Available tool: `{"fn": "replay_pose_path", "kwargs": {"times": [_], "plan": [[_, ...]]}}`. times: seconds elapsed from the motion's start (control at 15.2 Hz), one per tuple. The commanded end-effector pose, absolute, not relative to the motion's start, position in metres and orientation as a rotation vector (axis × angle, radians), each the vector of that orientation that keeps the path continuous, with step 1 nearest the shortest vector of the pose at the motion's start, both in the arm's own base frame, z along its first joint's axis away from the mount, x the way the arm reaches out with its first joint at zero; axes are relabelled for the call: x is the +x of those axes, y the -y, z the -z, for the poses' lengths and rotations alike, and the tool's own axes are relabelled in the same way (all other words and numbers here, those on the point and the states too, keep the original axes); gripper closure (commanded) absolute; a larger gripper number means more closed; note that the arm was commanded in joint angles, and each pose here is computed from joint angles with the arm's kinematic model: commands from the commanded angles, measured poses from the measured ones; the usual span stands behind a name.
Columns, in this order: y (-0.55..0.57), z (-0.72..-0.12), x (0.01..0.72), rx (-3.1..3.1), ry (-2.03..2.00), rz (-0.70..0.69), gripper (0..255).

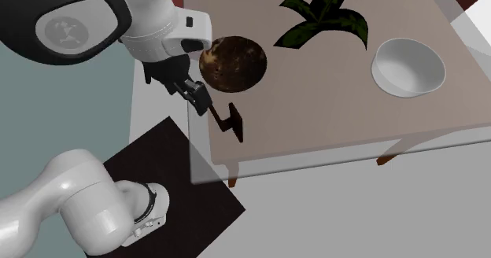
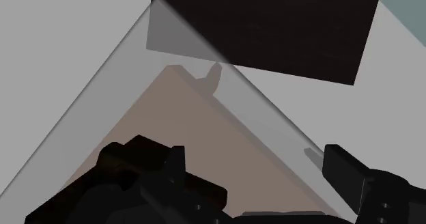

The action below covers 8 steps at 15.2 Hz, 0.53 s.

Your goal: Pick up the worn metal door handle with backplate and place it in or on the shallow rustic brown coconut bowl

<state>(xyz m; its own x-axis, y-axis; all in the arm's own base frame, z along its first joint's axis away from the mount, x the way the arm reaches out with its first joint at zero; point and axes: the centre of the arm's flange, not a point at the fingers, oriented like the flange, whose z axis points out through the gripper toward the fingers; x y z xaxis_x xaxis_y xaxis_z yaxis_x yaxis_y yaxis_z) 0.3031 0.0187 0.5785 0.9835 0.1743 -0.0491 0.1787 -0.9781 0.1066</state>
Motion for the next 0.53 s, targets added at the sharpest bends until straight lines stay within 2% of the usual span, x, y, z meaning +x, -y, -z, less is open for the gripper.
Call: {"fn": "replay_pose_path", "kwargs": {"times": [0.0, 0.46], "plan": [[-0.019, -0.578, 0.303, 3.018, -0.269, 0.060, 0], [0.076, -0.605, 0.319, 3.106, 0.149, -0.127, 0]]}}
